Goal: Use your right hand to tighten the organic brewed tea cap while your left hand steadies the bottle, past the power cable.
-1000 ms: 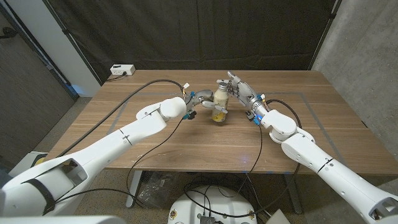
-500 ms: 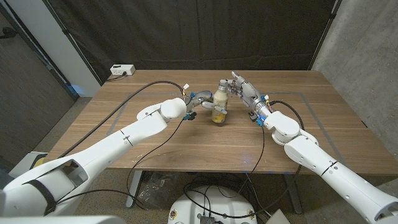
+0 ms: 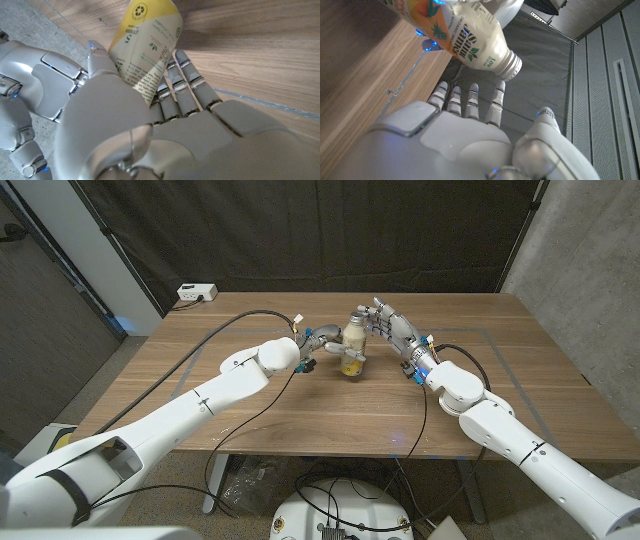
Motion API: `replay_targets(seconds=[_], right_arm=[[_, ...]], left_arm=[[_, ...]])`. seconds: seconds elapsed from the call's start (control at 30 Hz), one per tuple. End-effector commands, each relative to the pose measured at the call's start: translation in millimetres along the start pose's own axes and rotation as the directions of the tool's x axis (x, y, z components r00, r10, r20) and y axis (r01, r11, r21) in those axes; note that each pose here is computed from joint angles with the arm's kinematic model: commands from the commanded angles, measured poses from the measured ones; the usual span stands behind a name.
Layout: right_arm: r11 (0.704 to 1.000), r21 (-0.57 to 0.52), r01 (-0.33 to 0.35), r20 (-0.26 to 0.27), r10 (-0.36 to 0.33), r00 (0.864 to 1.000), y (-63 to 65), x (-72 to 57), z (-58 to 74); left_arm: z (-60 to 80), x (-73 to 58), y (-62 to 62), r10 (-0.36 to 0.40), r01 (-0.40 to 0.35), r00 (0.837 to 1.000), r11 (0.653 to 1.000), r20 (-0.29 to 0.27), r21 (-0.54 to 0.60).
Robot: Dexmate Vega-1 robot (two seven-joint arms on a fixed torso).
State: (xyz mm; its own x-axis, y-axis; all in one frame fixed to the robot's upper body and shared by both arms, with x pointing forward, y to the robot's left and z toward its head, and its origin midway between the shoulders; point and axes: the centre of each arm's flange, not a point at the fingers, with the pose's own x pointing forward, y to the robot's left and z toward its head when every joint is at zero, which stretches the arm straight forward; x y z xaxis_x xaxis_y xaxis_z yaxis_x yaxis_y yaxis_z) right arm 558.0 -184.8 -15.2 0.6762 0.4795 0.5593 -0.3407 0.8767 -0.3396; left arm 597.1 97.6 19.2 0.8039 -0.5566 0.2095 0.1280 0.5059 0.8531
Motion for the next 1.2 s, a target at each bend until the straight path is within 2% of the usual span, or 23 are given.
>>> replay_targets(seconds=[0.03, 0.8, 1.2], right_arm=[[1.0, 0.01, -0.017, 0.007, 0.017, 1.0, 4.7, 4.1, 0.3], [0.999, 0.002, -0.032, -0.023, 0.032, 0.999, 5.9, 4.3, -3.4], [1.0, 0.016, -0.003, -0.021, 0.004, 1.0, 1.5, -0.7, -3.0]], left_arm=[[2.3, 0.3, -4.0, -0.018, 0.017, 1.0, 1.0, 0.004, 0.007], [2.5, -2.9, -4.2, -0.018, 0.018, 1.0, 1.0, 0.024, 0.002], [2.6, -1.9, -3.8, -0.017, 0.017, 1.0, 1.0, 0.018, -0.004]])
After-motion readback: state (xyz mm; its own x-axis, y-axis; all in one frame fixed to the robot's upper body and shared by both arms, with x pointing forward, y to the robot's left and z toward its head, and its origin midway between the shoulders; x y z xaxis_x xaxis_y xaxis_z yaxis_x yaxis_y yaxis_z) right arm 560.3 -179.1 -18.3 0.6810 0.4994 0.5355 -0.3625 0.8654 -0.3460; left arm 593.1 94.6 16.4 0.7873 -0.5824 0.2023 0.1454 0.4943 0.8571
